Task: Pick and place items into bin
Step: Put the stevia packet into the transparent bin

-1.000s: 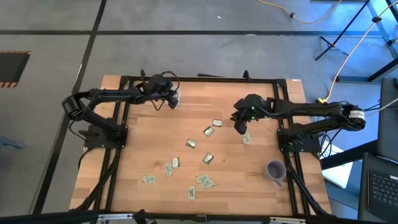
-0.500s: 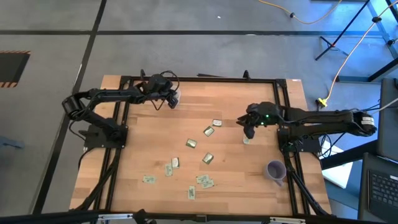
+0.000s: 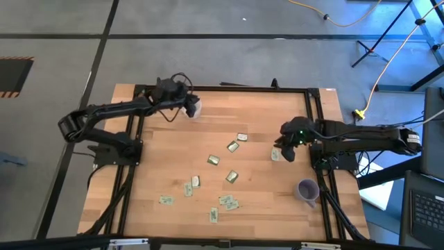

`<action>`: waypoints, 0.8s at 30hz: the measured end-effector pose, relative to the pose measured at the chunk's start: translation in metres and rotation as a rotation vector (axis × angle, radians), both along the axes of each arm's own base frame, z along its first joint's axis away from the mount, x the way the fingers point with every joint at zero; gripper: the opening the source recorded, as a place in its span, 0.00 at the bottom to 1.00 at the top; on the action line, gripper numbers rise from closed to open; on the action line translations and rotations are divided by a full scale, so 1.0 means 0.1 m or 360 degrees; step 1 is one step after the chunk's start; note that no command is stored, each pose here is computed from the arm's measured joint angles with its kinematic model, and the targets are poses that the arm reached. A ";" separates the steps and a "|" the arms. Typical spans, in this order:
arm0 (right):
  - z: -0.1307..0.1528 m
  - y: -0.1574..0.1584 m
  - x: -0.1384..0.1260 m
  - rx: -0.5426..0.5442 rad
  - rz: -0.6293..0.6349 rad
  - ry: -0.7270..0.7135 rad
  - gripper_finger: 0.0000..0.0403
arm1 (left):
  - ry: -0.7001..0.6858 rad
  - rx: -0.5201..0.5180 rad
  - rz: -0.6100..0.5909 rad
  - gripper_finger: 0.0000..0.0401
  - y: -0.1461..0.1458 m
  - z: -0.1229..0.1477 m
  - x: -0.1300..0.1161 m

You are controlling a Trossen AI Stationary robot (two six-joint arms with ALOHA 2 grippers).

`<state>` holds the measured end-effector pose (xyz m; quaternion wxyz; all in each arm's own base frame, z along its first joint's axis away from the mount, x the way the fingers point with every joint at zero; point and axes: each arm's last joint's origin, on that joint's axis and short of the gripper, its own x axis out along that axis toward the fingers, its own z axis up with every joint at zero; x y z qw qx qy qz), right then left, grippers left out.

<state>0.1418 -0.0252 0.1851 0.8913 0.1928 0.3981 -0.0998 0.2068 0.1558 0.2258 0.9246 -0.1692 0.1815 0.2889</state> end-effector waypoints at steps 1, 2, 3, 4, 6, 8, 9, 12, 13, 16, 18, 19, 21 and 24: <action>-0.02 0.00 -0.02 0.0022 -0.0014 0.0051 0.27 | -0.0044 0.0015 0.0001 0.20 -0.01 0.05 -0.01; -0.04 0.00 -0.02 0.0041 -0.0027 0.0091 0.27 | -0.0086 0.0042 0.0002 0.20 -0.02 0.10 -0.02; -0.05 0.00 -0.01 0.0045 -0.0029 0.0101 0.26 | -0.0125 0.0074 0.0001 0.20 -0.03 0.15 -0.03; -0.06 0.00 0.00 0.0042 -0.0023 0.0102 0.26 | -0.0158 0.0098 -0.0001 0.19 -0.04 0.19 -0.04; -0.08 0.01 0.03 0.0036 -0.0002 0.0123 0.25 | -0.0210 0.0138 -0.0002 0.19 -0.05 0.25 -0.06; -0.13 0.02 0.05 0.0043 0.0001 0.0180 0.23 | -0.0239 0.0161 -0.0002 0.19 -0.06 0.30 -0.07; -0.15 0.02 0.06 0.0048 0.0007 0.0206 0.22 | -0.0254 0.0174 -0.0002 0.20 -0.06 0.31 -0.08; -0.23 0.05 0.11 0.0052 0.0043 0.0302 0.19 | -0.0256 0.0176 -0.0004 0.20 -0.07 0.32 -0.08; -0.25 0.05 0.12 0.0036 0.0048 0.0331 0.18 | -0.0253 0.0174 -0.0004 0.20 -0.07 0.32 -0.08; -0.32 0.06 0.16 0.0002 0.0073 0.0409 0.15 | -0.0251 0.0171 -0.0005 0.20 -0.07 0.31 -0.08; -0.37 0.06 0.17 0.0012 0.0072 0.0456 0.14 | -0.0249 0.0171 -0.0005 0.20 -0.07 0.31 -0.08; -0.39 0.07 0.18 0.0021 0.0067 0.0475 0.14 | -0.0250 0.0171 -0.0005 0.20 -0.07 0.31 -0.08; -0.42 0.08 0.19 0.0043 0.0070 0.0506 0.14 | -0.0249 0.0171 -0.0005 0.19 -0.07 0.31 -0.08; -0.44 0.15 0.22 0.0082 0.0168 0.0514 0.15 | -0.0249 0.0172 -0.0005 0.19 -0.07 0.31 -0.08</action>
